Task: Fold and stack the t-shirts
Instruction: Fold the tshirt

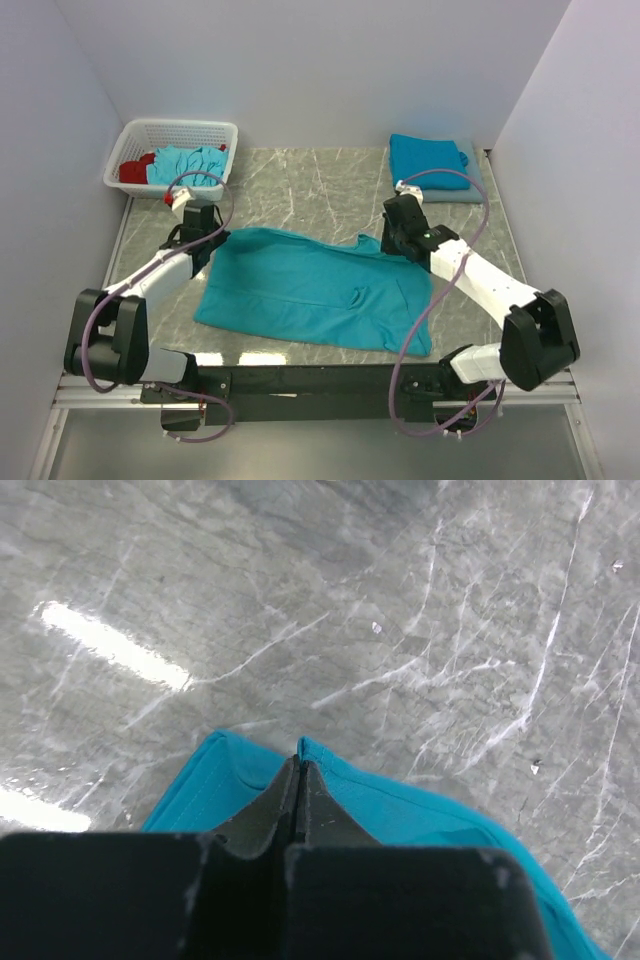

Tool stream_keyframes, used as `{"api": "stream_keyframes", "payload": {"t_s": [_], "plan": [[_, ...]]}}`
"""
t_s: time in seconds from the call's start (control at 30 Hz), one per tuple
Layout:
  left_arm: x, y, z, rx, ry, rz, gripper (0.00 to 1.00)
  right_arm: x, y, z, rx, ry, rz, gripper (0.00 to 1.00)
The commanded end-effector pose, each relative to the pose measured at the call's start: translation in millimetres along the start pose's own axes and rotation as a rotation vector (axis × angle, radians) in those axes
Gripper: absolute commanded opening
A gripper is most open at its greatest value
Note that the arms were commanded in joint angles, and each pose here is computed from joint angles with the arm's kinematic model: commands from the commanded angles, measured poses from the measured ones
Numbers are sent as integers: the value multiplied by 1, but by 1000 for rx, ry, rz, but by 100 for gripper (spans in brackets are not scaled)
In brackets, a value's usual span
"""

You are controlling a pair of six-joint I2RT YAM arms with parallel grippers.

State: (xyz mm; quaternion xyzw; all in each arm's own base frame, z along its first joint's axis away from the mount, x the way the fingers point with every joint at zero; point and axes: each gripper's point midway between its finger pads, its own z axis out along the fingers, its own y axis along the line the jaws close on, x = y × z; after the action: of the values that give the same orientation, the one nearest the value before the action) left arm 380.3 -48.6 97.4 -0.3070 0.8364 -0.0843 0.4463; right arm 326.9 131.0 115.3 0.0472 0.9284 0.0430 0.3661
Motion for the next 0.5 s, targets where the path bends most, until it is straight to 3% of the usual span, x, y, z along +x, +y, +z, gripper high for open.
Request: {"api": "stream_keyframes", "payload": {"t_s": [0.0,0.47], "plan": [[-13,-1,-8,21,-74,-34,1,0,-1,-18,-20,-40,19,0],[1,27,-34,42,-134,-128,1,58,8,-53,-138,59,-27,0]]}}
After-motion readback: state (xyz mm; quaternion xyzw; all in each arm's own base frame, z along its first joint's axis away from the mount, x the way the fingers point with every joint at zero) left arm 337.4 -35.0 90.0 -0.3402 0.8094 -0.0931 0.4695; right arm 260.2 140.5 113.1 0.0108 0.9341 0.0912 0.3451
